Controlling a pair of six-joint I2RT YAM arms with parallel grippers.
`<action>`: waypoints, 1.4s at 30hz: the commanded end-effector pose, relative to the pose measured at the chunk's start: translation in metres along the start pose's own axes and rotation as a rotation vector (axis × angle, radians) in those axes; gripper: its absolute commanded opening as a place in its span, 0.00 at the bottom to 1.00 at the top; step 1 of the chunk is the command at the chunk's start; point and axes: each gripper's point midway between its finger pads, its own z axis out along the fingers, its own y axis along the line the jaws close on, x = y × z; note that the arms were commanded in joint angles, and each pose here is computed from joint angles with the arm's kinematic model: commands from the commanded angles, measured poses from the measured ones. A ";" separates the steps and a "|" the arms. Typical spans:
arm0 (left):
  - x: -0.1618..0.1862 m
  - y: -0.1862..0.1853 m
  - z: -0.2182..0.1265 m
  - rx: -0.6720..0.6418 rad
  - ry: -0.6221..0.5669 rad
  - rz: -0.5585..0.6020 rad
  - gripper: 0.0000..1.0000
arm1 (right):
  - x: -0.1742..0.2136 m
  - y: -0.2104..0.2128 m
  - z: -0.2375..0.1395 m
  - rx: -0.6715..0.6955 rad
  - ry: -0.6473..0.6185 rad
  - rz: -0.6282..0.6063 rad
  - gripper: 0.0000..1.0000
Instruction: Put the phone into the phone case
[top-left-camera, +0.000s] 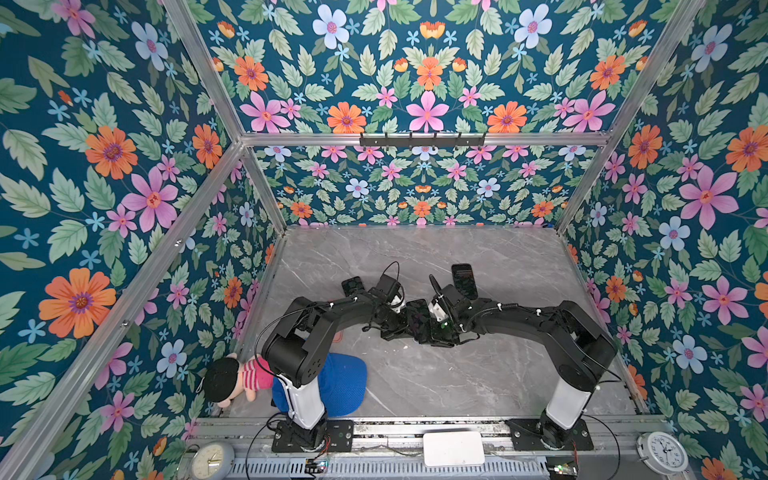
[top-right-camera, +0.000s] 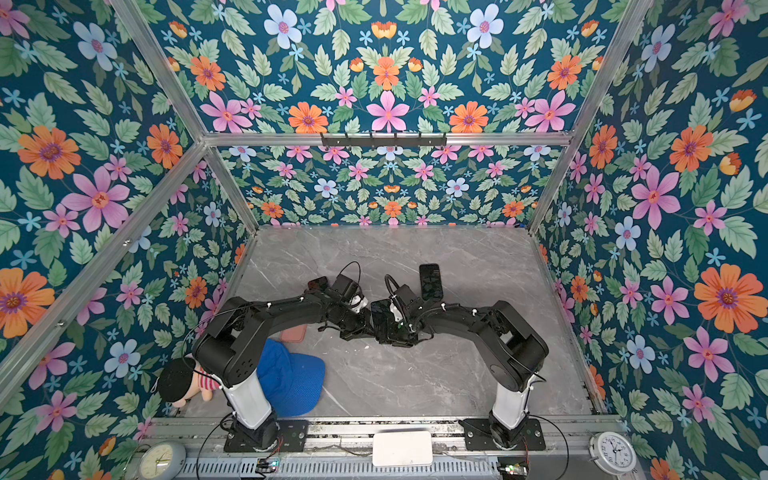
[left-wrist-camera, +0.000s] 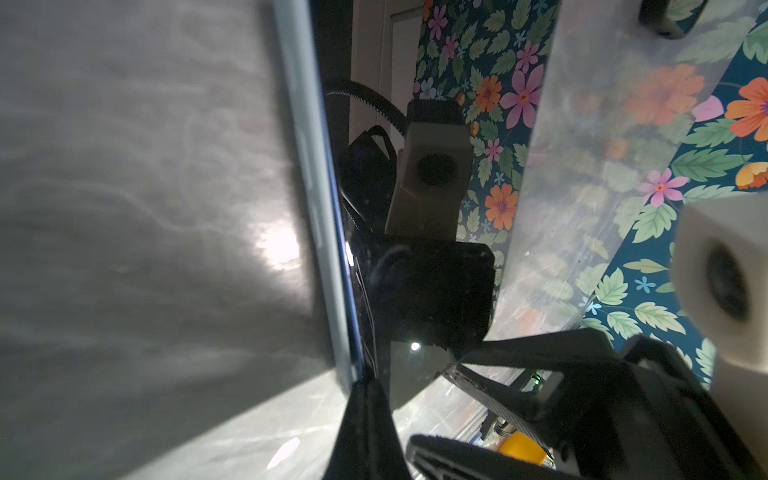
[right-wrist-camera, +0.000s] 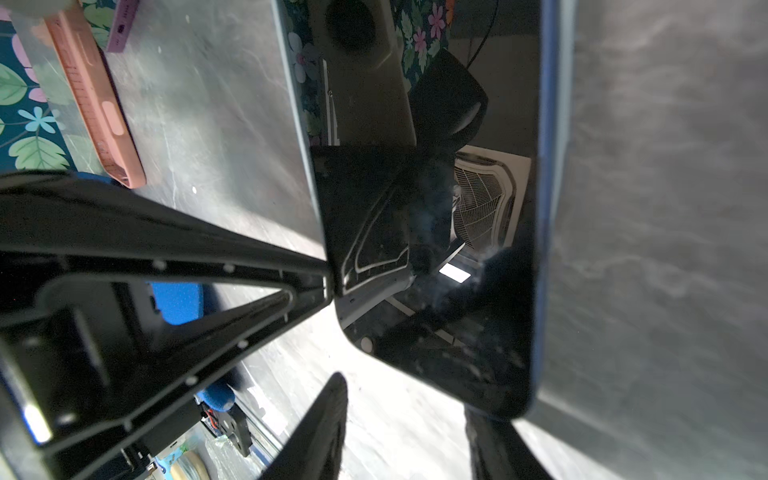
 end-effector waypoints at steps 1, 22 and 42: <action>0.001 0.040 0.006 -0.183 -0.024 -0.030 0.05 | -0.006 0.001 0.000 0.005 -0.027 -0.018 0.46; -0.001 0.040 -0.017 -0.292 -0.028 0.019 0.29 | -0.010 -0.001 -0.035 0.077 -0.082 -0.090 0.51; 0.007 -0.005 -0.024 -0.138 -0.031 0.056 0.36 | -0.015 -0.011 -0.022 0.057 -0.057 -0.065 0.51</action>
